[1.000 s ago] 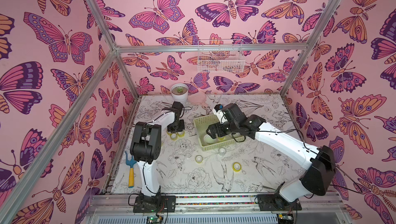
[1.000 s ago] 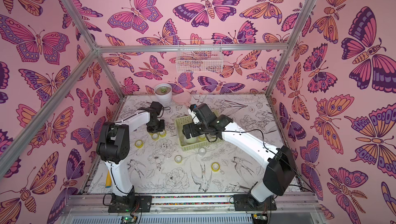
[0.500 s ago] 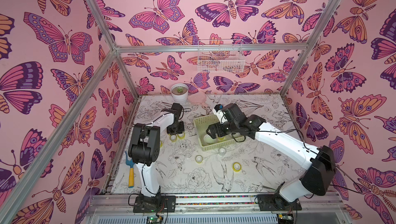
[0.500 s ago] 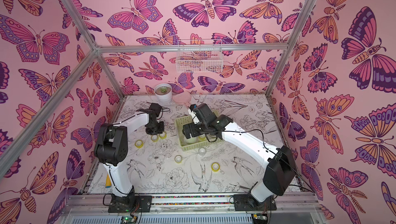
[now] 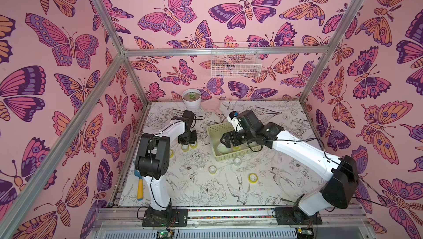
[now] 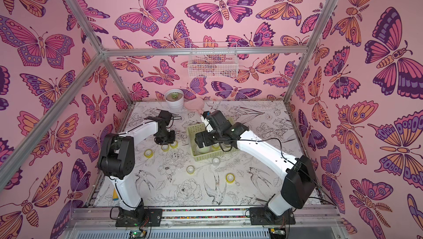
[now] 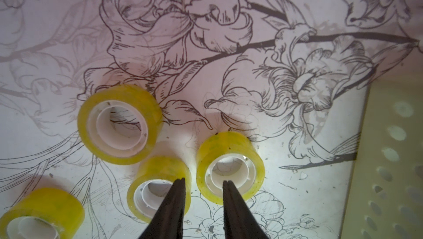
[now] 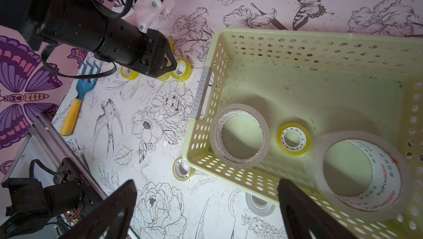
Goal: Put the transparent tape into the storage box
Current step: Pick up the tape at the center of the board.
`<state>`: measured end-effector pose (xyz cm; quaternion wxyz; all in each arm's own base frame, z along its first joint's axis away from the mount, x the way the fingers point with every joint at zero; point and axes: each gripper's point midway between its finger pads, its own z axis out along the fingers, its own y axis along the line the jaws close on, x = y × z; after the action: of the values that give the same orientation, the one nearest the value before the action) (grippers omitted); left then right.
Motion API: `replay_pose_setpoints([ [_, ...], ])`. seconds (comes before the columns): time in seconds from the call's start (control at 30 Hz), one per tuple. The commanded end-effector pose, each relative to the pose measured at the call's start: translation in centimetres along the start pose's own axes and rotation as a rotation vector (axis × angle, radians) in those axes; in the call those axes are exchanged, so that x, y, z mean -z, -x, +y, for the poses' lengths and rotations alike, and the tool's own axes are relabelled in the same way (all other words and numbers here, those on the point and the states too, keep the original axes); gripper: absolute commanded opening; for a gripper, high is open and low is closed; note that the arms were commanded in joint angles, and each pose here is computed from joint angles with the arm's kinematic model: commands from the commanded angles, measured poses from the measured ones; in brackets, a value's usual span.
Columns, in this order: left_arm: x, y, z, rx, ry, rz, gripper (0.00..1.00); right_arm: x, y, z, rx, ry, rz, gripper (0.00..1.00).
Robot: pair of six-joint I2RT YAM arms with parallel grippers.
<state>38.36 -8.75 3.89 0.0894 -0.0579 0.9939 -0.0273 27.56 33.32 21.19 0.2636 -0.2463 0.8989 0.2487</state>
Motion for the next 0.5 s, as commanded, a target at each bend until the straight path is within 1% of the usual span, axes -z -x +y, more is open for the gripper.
replay_pose_setpoints([
  [0.0, -1.33, -1.05, 0.6, -0.018, 0.038, 0.051, 0.33, 0.23, -0.01, 0.18, -0.004, -0.003, -0.007, 0.99],
  [0.3, -2.31, -0.57, 0.29, -0.026, 0.042, 0.064, 0.32, 0.44, 0.01, 0.17, -0.005, -0.005, -0.008, 0.99],
  [0.47, -1.42, -0.09, 0.08, -0.046, 0.056, 0.042, 0.32, 0.45, -0.04, 0.15, -0.003, -0.006, -0.007, 0.99],
])
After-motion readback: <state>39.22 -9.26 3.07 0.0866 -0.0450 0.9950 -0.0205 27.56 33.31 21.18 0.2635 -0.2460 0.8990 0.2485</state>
